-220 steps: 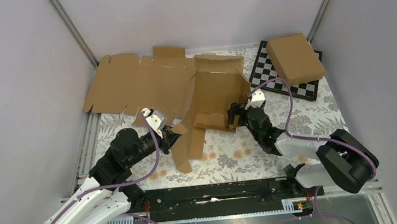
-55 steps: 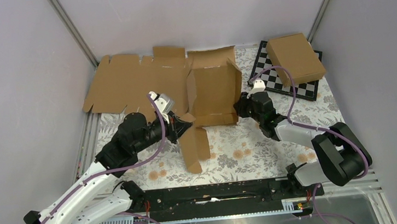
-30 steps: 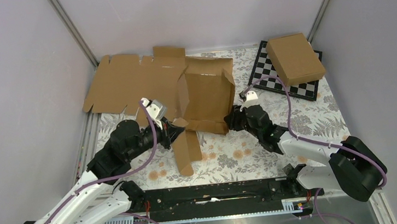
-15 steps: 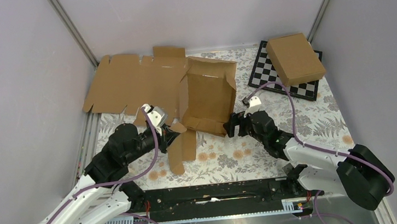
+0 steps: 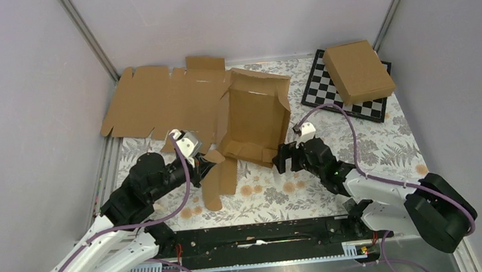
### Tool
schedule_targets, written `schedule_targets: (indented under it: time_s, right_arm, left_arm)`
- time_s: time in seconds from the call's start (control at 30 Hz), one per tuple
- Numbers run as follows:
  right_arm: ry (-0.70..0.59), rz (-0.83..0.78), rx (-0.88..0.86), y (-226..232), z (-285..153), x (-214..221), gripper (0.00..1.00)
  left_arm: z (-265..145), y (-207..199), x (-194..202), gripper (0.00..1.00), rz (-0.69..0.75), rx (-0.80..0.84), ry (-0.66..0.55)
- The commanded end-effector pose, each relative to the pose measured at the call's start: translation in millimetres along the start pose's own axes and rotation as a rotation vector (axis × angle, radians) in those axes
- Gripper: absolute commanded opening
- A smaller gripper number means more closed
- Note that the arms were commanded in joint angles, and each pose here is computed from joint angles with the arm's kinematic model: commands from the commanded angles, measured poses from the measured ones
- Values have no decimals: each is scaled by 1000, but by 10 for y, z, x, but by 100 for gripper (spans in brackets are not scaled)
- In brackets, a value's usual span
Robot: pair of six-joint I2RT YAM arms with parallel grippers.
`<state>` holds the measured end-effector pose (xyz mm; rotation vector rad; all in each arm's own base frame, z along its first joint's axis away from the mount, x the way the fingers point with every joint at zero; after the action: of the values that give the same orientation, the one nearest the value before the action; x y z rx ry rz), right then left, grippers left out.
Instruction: Fold the paper box
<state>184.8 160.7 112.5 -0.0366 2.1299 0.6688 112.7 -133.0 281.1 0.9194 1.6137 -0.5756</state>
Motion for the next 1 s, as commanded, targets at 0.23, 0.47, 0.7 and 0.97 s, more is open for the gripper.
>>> schedule_targets:
  time_s: [0.23,0.47,0.7,0.97]
  right_arm:
    - [-40,-109,-227,165,208,7,99]
    - [16,-121,-224,163,260,54,100]
    - [32,-115,-217,172,262,47,100]
    - [67,-107,-259,210,260,77,100]
  left_arm:
    - [-24,3,-34,0,40,9,-49]
    - [-2,-19,-56,0,42,42,-55]
    - [29,-34,-97,0,36,65,-71]
    - [63,-60,-115,0,12,94,-68]
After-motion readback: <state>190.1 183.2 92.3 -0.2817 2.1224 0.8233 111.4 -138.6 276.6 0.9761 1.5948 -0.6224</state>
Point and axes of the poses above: each gripper's point midway between its finger pads, its own z axis out along the fingers, its own y axis along the line the jaws close on, x = y × z, the point moved 9 cm from there along -z, back along the fingers, and after that the axes turned 11 degrees about z, right-handed, at the moved point
